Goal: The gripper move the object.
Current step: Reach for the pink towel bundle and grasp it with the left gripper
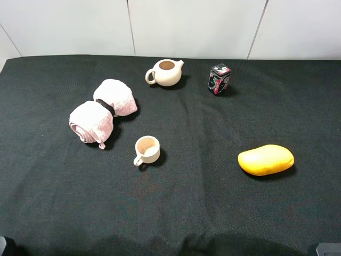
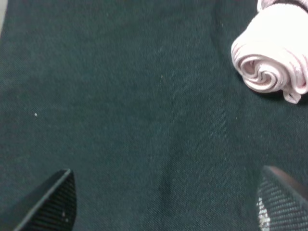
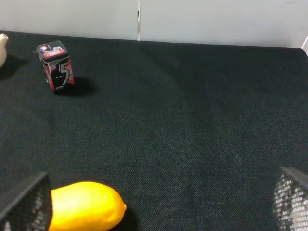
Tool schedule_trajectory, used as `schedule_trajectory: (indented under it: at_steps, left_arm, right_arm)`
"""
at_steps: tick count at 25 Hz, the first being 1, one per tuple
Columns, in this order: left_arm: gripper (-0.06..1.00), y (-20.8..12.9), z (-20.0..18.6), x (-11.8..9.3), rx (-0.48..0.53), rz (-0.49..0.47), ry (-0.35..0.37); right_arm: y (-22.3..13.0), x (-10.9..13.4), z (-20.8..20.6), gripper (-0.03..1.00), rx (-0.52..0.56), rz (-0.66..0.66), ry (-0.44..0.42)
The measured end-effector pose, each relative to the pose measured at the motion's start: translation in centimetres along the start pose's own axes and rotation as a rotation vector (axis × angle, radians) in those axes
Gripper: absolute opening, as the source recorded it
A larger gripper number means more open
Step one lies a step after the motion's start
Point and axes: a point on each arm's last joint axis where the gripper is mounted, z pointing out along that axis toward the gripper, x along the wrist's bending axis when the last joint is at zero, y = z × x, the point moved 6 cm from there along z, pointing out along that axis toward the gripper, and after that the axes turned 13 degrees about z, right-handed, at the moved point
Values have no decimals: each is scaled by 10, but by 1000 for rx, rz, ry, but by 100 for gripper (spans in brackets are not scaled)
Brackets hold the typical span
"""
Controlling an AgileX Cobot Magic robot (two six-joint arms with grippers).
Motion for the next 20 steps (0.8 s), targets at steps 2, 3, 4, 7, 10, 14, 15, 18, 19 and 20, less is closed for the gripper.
schedule_trajectory:
  at_steps: [2,3,4,7,10,14,15,18,19,20]
  left_arm:
    - [79,3,6,-1,27,-1,-15]
    - [79,6,9,-1,39,0,-22]
    - [79,8,12,-2,52,0,-27]
    - [79,14,21,-2,93,3,-41]
    - [79,22,26,0,126,6,-49]
    - [79,33,34,1,166,8,-62]
    - [79,36,36,1,177,7,-67]
    - [79,47,46,1,187,0,-84]
    - [79,51,49,1,193,-1,-88]
    - [79,54,52,1,197,-1,-90]
  right_arm:
    - [0,0,0,69,0,0,0]
    - [0,0,0,69,0,0,0]
    - [0,0,0,69,0,0,0]
    - [0,0,0,69,0,0,0]
    - [0,0,0,69,0,0,0]
    - [0,0,0,69,0,0,0]
    - [0,0,0,69,0,0,0]
    - [0,0,0,69,0,0,0]
    - [0,0,0,69,0,0,0]
    - [0,0,0,69,0,0,1]
